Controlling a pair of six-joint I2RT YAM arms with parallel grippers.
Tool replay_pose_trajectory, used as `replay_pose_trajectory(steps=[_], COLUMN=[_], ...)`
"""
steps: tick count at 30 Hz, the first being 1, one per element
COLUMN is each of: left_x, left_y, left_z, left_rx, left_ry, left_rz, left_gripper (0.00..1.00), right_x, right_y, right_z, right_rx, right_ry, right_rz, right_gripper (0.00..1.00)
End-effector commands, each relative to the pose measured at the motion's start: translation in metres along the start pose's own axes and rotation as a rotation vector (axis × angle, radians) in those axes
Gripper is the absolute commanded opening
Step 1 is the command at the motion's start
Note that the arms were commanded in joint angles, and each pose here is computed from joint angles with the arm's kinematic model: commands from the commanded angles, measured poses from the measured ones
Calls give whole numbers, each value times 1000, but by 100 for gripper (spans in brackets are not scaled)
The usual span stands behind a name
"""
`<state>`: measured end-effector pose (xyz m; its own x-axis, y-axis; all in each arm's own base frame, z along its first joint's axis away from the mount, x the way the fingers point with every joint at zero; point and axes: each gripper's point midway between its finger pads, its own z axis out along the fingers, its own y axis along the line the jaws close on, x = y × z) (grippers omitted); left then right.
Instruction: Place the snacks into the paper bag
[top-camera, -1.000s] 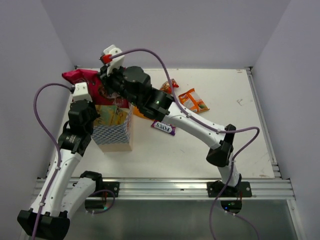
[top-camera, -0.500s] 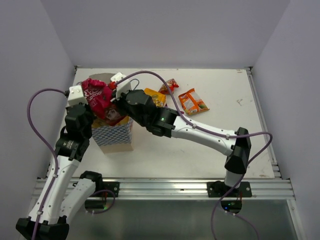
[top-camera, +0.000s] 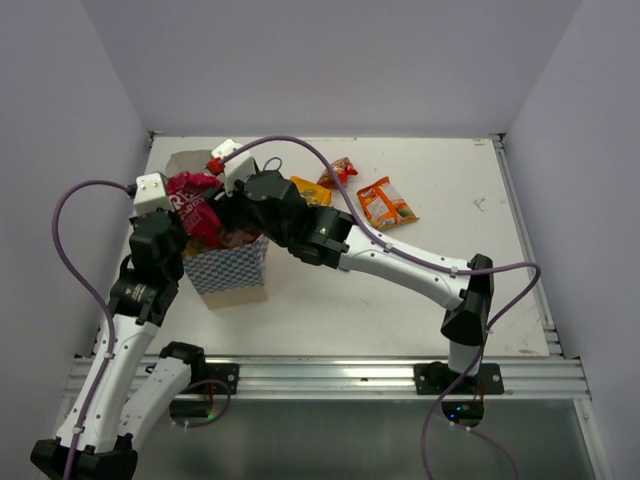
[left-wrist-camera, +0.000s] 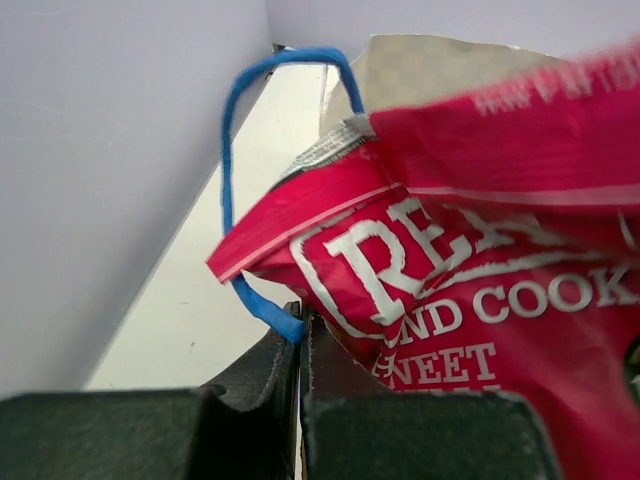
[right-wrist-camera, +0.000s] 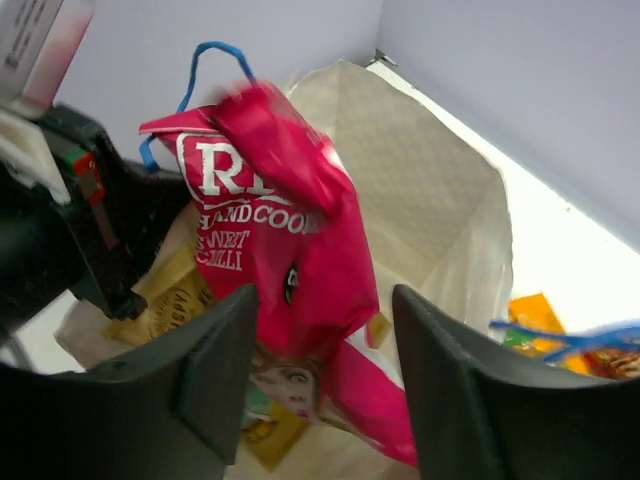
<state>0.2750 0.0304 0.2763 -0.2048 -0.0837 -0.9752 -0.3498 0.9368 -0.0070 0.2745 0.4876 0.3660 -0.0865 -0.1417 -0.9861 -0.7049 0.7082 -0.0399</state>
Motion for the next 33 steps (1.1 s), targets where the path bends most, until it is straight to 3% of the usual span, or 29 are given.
replay_pose_trajectory(steps=[1, 4, 10, 14, 17, 20, 22, 25, 27, 33], left_x=[-10, -9, -7, -6, -4, -3, -5, -13, -12, 0], left_y=[-4, -6, -8, -8, -5, -5, -15, -25, -18, -10], left_z=[0, 0, 2, 2, 3, 4, 3, -3, -2, 7], left_rx=[14, 22, 30, 26, 6, 4, 63, 135, 95, 24], left_ry=[-37, -38, -35, -35, -34, -32, -29, -66, -72, -25], left_rz=[-14, -11, -8, -6, -6, -5, -8, -28, -25, -1], left_gripper=[0, 0, 0, 0, 0, 0, 0, 0, 0, 0], right_x=[-5, -16, -65, -112, -94, -47, -1, 46, 75, 138], right_y=[15, 14, -24, -72, -105, -125, -137, -157, -177, -184], right_z=[0, -6, -46, -113, -136, -141, -134, -128, -123, -91], right_rx=[-83, -89, 25, 140, 276, 353, 379, 376, 408, 410], right_ry=[12, -5, -92, -241, -211, -116, -20, 39, 87, 266], right_rz=[-10, 0, -35, -22, -42, -50, -47, 101, 131, 130], right_gripper=[65, 81, 82, 85, 85, 87, 88, 88, 88, 88])
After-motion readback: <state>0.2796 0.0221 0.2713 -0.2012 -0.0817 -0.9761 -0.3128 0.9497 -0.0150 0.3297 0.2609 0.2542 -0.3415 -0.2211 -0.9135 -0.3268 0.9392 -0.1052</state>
